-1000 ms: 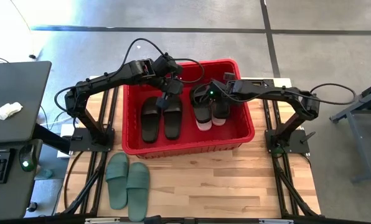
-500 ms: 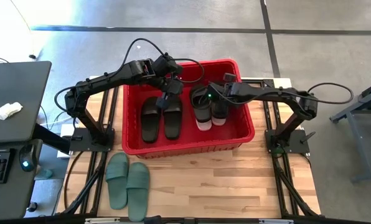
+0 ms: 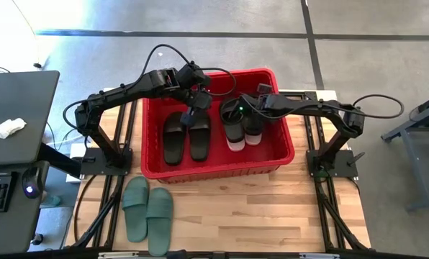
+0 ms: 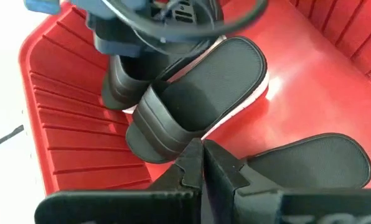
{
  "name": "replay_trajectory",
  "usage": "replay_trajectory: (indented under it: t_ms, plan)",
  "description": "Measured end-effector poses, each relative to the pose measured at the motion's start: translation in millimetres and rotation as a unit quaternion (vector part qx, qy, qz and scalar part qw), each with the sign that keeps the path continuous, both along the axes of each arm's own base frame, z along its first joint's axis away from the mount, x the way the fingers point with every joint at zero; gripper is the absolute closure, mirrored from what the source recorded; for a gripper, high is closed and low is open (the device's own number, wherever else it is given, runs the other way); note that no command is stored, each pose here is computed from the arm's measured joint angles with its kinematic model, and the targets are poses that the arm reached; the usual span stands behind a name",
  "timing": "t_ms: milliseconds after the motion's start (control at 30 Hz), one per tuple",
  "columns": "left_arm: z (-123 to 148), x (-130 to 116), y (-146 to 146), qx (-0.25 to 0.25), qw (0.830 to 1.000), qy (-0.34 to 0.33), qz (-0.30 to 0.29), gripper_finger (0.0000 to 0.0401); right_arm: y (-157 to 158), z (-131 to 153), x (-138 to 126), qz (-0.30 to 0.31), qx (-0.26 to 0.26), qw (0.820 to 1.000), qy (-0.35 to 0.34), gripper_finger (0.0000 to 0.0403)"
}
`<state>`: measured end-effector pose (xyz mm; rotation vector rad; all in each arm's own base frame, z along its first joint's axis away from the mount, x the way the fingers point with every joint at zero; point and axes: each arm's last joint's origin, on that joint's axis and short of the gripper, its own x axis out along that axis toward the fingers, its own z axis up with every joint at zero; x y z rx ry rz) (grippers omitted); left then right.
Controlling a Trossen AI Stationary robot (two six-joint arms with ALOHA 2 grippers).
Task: Pick and place slides into bin
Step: Stack the black slipper on top of the pink slipper in the red bin
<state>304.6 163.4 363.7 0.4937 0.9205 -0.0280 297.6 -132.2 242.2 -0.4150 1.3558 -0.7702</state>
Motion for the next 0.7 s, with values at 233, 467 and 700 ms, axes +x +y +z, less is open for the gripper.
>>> replay_trajectory:
  t_ms: [233,467,700]
  plan:
    - [0.0,0.0,-0.2,-0.003,1.000,-0.001,-0.002,0.0398,-1.8,-8.9,3.8,0.001,-0.002,1.000,0.018,0.0403]
    - [0.0,0.0,-0.2,-0.003,1.000,-0.001,-0.002,0.0398,-1.0,-11.2,0.7,-0.002,0.043,0.999,0.010,0.0403]
    - [0.0,0.0,-0.2,-0.003,1.000,-0.001,-0.002,0.0398,-0.6,-11.5,-0.1,-0.007,0.048,0.999,0.008,0.0402]
